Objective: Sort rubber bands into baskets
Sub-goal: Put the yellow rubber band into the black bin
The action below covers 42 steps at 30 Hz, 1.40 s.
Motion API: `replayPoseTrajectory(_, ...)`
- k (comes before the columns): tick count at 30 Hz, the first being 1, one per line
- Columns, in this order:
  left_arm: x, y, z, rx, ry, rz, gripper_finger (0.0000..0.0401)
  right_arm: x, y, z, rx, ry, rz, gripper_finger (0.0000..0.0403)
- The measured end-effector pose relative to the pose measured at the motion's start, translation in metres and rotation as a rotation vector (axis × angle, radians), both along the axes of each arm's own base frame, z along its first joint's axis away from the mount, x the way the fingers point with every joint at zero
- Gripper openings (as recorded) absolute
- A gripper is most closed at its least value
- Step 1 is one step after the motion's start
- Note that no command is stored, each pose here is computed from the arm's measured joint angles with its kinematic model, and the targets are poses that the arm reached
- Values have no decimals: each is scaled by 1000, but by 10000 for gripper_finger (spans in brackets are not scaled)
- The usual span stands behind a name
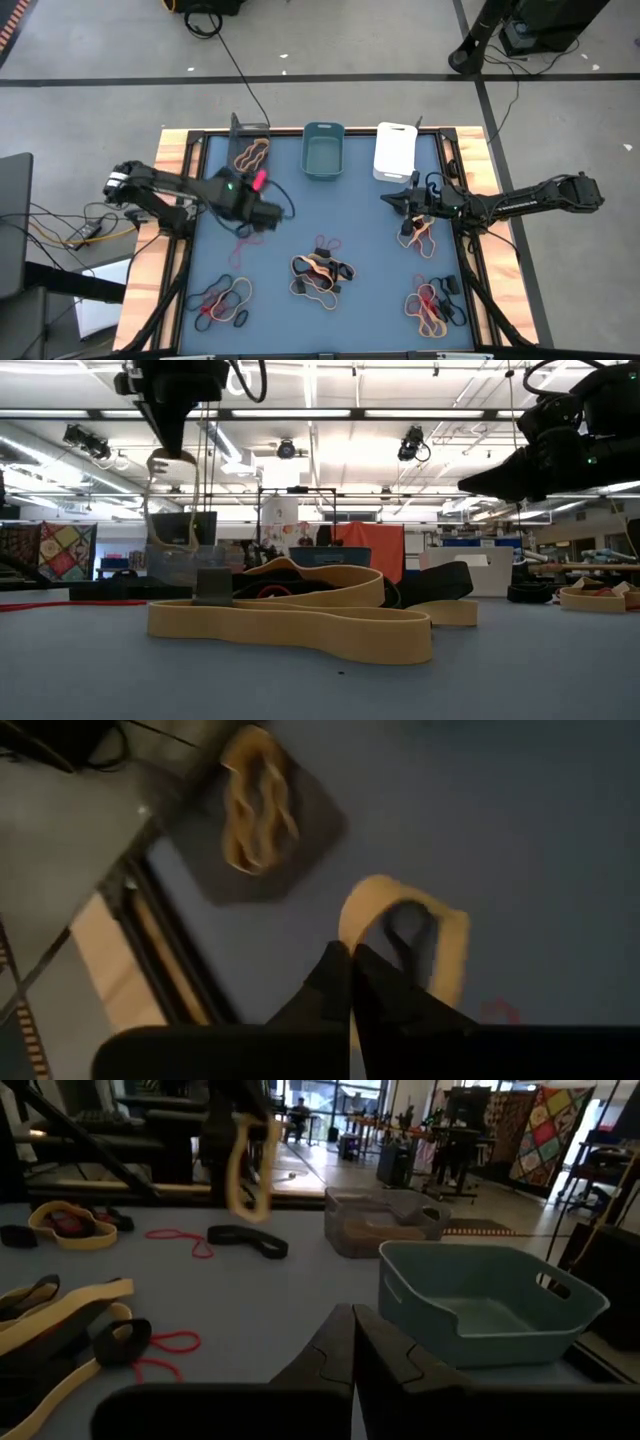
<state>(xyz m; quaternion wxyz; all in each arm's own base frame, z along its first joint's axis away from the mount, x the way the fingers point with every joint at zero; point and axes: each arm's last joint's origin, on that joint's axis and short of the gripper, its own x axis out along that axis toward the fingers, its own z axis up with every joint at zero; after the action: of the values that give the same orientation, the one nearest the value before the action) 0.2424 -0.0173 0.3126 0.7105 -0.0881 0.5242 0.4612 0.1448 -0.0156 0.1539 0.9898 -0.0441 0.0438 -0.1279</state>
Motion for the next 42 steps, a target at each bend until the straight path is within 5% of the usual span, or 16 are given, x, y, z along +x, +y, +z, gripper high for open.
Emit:
replayPoseTrajectory(23,-7,148,11,169,-52,155,5,-1,-14,5,61,-63,-30,12)
replayPoseTrajectory(42,-35,204,-70,62,-84,172,5,-3,-22,0,164,-36,-60,12)
